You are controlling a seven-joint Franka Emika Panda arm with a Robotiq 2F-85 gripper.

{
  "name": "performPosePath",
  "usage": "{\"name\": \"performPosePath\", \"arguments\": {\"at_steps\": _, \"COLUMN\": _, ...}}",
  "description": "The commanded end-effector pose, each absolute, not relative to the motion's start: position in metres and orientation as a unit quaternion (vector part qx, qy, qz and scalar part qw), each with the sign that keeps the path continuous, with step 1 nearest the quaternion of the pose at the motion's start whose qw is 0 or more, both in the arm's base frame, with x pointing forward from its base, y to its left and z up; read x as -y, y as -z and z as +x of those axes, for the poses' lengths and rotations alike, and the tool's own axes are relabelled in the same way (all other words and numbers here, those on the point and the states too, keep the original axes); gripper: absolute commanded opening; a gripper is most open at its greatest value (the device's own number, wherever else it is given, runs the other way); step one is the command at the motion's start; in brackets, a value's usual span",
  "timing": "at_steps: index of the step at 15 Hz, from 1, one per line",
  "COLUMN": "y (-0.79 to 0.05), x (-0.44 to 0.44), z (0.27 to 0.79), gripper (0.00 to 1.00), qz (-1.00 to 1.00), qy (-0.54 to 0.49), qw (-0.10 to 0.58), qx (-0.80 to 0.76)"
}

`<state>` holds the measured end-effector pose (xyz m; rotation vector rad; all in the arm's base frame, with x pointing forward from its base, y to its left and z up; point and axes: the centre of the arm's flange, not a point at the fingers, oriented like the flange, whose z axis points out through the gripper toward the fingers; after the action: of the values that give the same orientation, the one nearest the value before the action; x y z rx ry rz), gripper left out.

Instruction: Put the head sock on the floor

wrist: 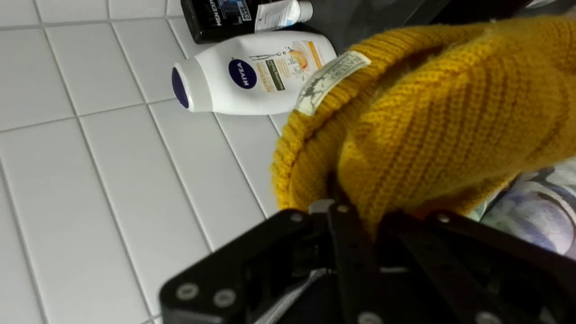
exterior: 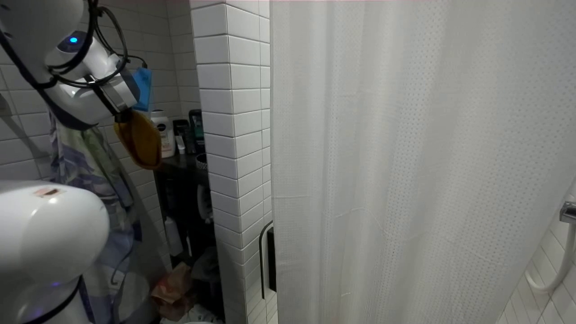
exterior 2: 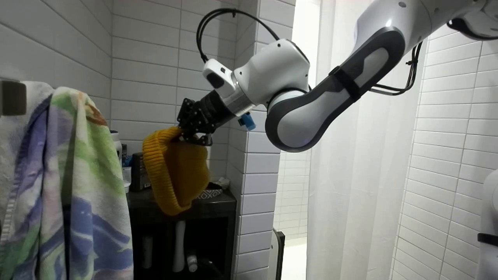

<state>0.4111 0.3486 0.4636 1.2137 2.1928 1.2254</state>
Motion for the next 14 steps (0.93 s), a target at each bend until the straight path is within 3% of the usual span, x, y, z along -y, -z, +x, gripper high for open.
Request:
{"name": "performPosePath", "arguments": {"at_steps": 1, "y": -0.479, "x": -0.34, "z": 0.414, "gripper": 0.01, "qz": 0.457, "qy": -0.443, "qw": 0.157, "qx": -0.755}}
{"name": "performPosePath", "arguments": {"at_steps": 14, "y": -0.493, "x": -0.338, "z": 0.42, "gripper": 0.01, "qz": 0.557, "qy": -0.496, "qw": 0.125, "qx": -0.655}}
